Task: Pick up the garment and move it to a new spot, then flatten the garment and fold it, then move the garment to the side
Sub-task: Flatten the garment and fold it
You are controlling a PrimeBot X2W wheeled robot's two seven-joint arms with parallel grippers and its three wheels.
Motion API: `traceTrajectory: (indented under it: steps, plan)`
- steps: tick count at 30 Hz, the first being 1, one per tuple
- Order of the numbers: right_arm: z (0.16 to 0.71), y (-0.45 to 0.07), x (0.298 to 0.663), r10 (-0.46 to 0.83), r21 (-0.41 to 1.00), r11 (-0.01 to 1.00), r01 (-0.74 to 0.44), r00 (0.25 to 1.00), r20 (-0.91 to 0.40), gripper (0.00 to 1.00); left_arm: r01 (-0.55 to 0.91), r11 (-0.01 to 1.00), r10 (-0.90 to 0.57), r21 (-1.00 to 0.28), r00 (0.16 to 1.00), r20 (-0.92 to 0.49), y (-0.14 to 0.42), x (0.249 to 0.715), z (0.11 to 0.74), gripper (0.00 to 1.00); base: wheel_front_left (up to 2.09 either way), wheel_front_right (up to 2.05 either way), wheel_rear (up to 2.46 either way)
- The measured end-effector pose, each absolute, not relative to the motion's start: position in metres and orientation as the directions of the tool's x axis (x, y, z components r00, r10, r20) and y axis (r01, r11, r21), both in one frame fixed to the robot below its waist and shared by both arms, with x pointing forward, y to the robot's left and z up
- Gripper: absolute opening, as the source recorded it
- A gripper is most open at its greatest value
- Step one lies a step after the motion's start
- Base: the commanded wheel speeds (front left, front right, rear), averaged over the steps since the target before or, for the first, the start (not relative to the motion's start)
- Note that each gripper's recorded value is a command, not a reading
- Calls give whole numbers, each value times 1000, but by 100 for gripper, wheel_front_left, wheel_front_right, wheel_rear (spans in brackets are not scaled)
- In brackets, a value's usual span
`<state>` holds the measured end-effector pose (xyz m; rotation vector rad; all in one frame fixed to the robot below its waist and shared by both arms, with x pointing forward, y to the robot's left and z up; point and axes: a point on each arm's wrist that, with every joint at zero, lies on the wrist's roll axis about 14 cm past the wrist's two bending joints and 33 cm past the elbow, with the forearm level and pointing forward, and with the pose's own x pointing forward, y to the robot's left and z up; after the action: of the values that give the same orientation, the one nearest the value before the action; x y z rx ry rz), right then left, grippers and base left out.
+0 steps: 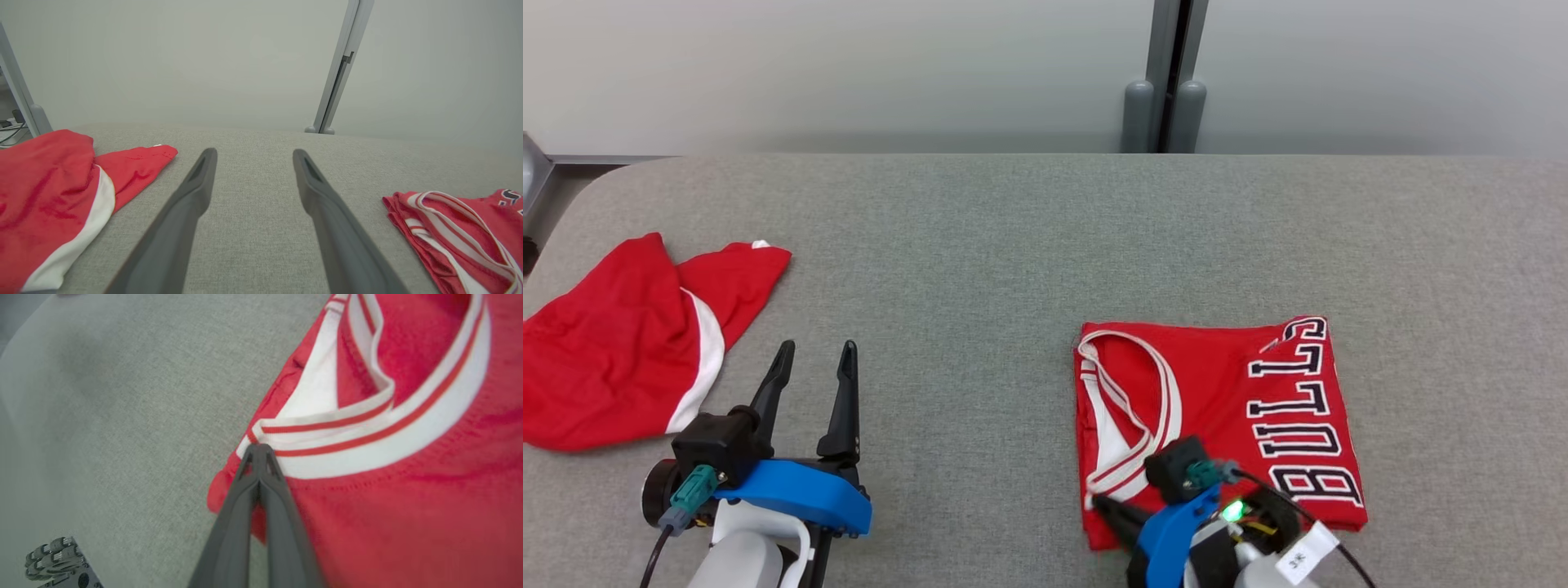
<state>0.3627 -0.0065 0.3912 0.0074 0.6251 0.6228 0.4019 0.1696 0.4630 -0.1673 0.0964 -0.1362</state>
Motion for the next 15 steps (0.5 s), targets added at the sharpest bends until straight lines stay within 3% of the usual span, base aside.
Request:
traceTrajectory:
  steps: [6,9,11,12,13,15]
  plan:
    - [390,41,323,689,386,713,-585,483,-540,0,120,978,-137,-173,987,-88,172,399,462,100,0,0,0]
    - [413,50,332,727,445,686,-576,516,-453,0,115,978,-133,-174,987,-90,172,399,462,100,0,0,0]
    - [435,45,350,719,444,693,-568,587,-373,0,117,978,-134,-175,987,-89,172,399,462,100,0,0,0]
    - [446,39,360,704,446,704,-553,629,-331,22,118,978,-134,-174,987,-85,172,399,463,100,0,0,0]
    - [458,29,370,682,440,718,-540,674,-285,100,117,978,-133,-173,988,-82,172,400,465,100,0,0,0]
    - [484,-1,394,603,413,764,-496,776,-183,100,121,977,-136,-174,988,-78,170,399,466,100,0,0,0]
